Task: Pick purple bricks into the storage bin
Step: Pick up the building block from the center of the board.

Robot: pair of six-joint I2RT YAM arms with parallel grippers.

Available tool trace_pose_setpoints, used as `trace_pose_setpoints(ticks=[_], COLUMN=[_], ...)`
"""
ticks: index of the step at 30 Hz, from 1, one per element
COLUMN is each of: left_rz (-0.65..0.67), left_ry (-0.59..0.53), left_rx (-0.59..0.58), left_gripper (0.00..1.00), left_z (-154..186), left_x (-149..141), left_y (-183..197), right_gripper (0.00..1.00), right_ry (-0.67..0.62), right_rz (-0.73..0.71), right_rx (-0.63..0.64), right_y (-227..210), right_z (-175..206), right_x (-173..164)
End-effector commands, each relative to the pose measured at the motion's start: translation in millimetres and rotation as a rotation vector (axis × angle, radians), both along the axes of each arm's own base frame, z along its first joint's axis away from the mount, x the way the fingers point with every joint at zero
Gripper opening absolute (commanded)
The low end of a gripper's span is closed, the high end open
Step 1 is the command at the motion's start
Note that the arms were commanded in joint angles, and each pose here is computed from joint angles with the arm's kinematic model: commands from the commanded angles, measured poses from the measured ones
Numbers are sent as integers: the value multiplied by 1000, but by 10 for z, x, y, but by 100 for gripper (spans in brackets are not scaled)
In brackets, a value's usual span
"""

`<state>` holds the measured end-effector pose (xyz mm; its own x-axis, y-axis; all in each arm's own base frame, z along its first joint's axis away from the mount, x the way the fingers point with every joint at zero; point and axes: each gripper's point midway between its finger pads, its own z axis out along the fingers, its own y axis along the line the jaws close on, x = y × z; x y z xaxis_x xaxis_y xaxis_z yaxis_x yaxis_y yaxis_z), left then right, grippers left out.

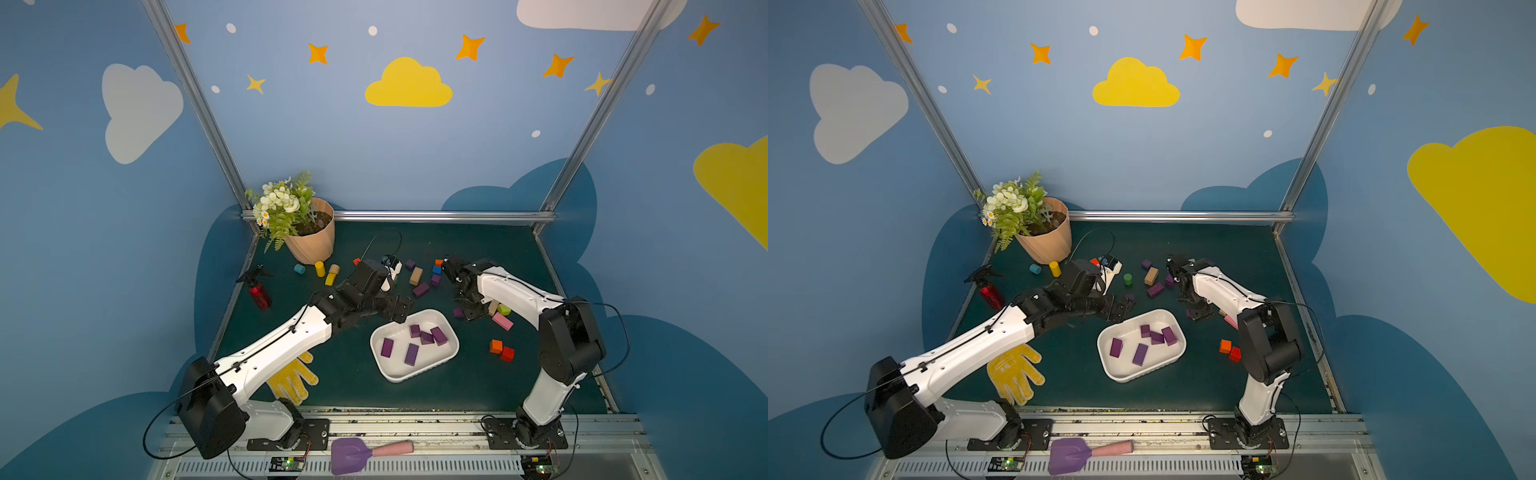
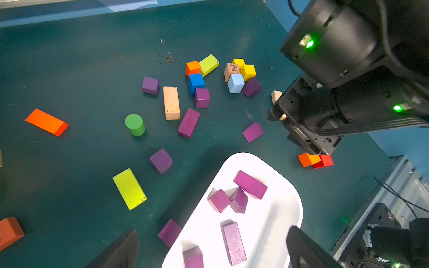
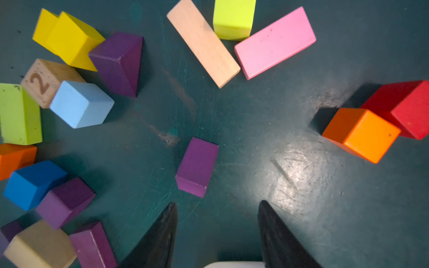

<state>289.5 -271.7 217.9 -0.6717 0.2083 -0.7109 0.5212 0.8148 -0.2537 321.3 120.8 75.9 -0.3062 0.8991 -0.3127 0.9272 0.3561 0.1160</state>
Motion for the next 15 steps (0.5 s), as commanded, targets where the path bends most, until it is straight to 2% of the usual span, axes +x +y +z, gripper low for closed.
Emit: trace_pose_setpoints(ticks=[1,15], left_rz=[-12,-21], left_ry=[-28,-20], left_rx=[-29,-33], left_gripper=[100,100], left_z=[131,122], left_x=[-9,-15], left_y=[-24,-43], right_gripper=[58,61], right_ry=[-2,46], right_rz=[-26,-27], right_rx=[10,37], right_y=[22,77], right_z=[-23,-304], right_x=[76,285])
